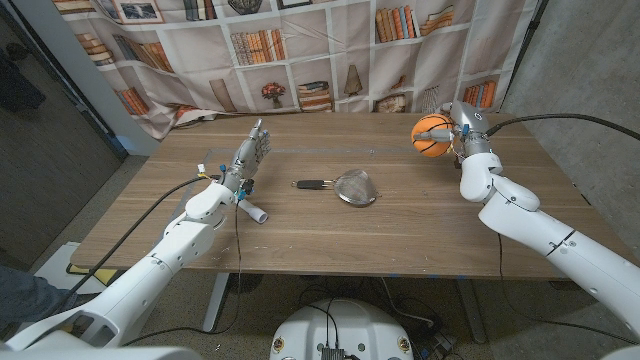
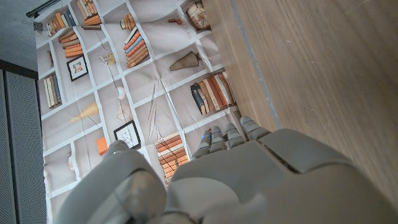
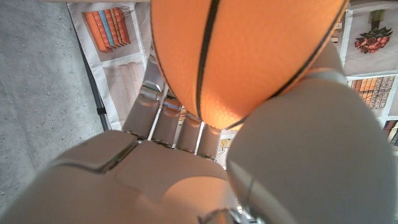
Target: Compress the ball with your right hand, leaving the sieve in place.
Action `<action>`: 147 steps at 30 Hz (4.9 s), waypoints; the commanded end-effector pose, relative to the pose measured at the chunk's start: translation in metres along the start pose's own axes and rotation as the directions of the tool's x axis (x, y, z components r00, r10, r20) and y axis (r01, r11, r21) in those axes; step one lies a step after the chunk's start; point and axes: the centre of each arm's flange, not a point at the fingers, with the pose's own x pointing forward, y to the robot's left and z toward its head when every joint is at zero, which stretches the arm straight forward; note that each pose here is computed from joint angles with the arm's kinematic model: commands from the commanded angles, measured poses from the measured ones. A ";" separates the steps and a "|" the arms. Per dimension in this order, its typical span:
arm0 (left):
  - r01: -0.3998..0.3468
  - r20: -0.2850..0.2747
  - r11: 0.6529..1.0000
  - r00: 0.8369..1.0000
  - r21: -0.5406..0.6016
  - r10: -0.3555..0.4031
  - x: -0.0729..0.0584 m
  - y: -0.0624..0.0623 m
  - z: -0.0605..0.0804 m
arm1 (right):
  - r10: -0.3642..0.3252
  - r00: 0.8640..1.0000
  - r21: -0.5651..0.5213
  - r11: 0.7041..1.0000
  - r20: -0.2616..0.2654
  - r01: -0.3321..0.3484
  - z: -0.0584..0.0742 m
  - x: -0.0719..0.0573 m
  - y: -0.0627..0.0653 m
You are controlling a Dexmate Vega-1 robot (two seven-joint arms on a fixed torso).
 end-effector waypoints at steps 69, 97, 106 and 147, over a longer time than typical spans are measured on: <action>-0.025 -0.021 1.000 0.999 0.015 0.026 -0.006 0.002 0.003 | 0.229 0.919 -0.192 0.935 -0.321 -0.300 -0.058 0.035 0.060; -0.028 -0.026 1.000 0.999 0.013 0.029 -0.004 -0.004 -0.001 | 0.286 0.890 -0.170 0.916 -0.355 -0.363 -0.062 0.041 0.062; -0.023 -0.028 1.000 0.999 0.011 0.024 -0.002 -0.007 -0.001 | 0.292 0.893 -0.179 0.913 -0.343 -0.367 -0.061 0.041 0.058; -0.016 -0.025 1.000 1.000 0.016 0.017 -0.002 -0.004 0.002 | 0.280 0.909 -0.216 0.910 -0.308 -0.354 -0.051 0.037 0.047</action>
